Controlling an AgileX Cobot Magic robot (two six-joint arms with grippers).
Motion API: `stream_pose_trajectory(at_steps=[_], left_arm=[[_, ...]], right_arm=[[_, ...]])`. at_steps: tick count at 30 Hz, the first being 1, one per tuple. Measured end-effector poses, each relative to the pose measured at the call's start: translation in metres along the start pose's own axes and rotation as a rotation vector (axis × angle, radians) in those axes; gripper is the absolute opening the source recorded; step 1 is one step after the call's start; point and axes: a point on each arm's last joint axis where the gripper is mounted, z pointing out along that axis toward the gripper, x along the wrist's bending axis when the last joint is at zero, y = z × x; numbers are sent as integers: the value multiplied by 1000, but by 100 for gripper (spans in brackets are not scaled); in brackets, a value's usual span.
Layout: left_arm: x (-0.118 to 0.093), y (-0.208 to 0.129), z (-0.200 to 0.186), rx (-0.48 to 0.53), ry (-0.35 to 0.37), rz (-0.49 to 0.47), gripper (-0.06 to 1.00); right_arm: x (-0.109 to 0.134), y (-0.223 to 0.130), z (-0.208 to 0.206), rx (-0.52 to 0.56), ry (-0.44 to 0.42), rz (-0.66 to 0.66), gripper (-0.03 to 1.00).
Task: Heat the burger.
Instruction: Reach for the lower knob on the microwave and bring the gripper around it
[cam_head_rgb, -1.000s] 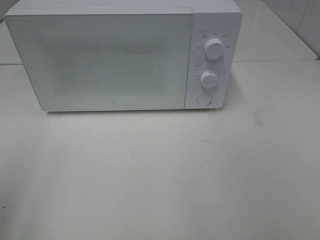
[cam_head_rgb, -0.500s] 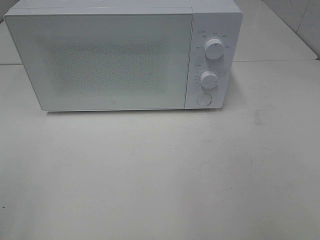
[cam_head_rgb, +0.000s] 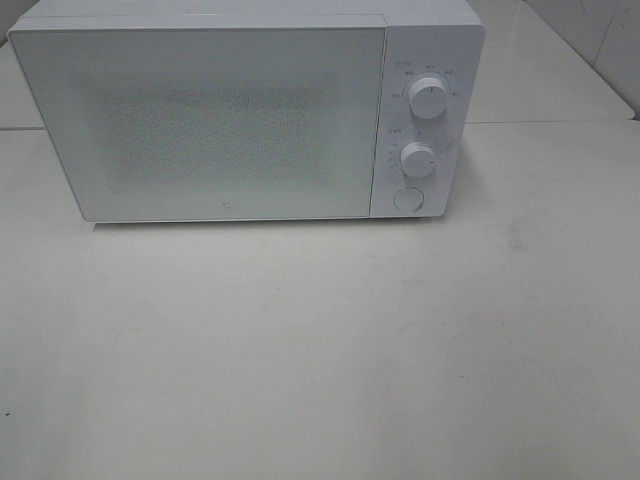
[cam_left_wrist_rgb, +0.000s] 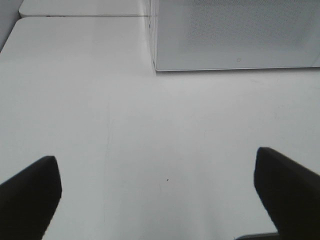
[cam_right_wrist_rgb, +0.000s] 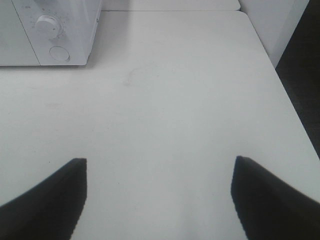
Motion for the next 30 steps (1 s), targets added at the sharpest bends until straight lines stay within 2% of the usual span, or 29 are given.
stream_pose_trajectory(at_steps=[30], left_arm=[[0,-1,-1,-10,0,1,99]], right_arm=[[0,1,0,-7,1,0,77]])
